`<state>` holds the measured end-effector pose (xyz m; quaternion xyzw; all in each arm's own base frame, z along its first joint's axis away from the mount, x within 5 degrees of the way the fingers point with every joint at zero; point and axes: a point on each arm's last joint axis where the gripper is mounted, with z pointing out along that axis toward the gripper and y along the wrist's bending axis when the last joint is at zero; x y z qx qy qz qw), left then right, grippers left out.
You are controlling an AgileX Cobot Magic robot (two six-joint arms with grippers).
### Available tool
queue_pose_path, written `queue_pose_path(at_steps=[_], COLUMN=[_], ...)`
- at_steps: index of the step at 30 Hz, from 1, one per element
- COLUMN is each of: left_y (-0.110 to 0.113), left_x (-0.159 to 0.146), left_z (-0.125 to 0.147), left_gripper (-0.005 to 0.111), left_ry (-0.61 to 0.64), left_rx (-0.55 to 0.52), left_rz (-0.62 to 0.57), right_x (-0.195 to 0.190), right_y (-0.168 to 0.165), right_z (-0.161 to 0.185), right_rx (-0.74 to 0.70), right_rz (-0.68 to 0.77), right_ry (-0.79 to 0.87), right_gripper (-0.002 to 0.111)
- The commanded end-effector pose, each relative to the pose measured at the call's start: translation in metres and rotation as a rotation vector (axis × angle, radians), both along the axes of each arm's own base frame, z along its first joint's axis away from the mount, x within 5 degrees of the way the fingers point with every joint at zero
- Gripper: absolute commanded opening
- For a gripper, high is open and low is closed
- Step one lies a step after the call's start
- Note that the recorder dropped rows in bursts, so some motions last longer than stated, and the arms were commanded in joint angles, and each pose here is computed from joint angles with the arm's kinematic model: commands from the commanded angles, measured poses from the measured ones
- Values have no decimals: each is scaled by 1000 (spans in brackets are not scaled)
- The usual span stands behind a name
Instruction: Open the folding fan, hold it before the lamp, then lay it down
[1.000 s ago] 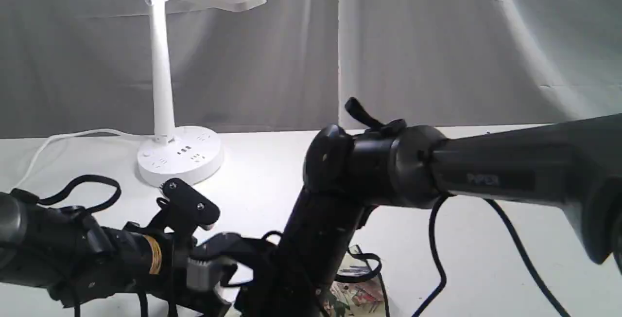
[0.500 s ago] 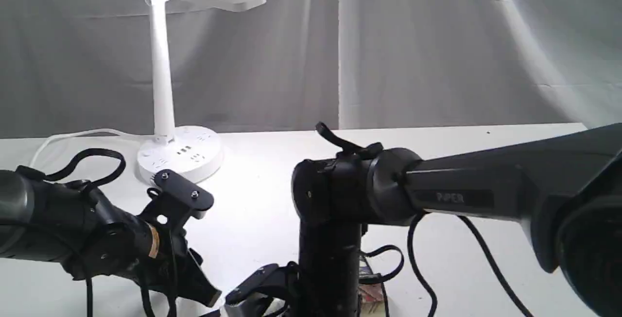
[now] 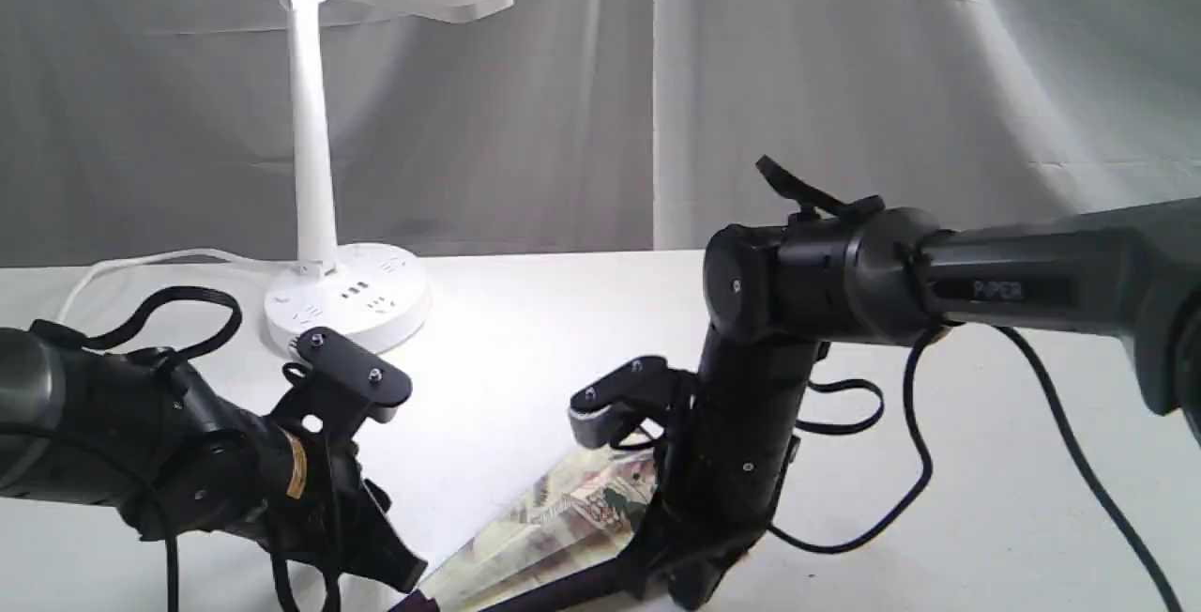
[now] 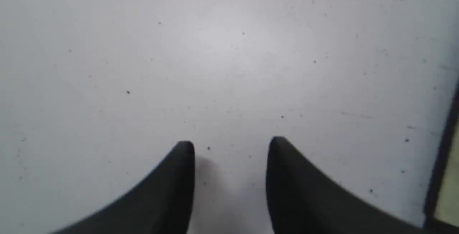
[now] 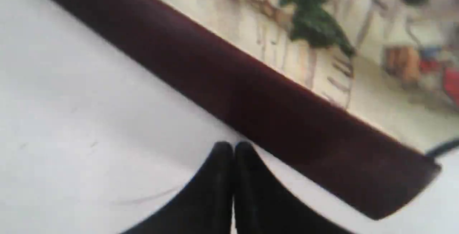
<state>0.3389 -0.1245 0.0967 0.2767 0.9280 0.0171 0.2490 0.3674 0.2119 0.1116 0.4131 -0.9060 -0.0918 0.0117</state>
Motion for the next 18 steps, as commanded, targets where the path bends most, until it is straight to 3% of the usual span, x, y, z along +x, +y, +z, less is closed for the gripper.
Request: queue_pose_path(at_steps=[1,9,14,18], left_y=[1,2,1,-1], left_x=[-2,-3,-2,-3], left_z=[-4,-4,-4,-4], left_gripper=[34,34,34,34], left_ry=[28,41,39,60], left_rx=[12,2,-9,-81], left_rz=[21,46,53,148], right_x=[23,51,53,59], right_y=[-12,-8,-8,-7], right_z=[-15,-7,-6,-3], right_rx=[1,126,135,156], right_rz=[-25,-206,-209,-204], right_ry=[-174,-436,-459,-534], right_gripper=[2,2,2,2])
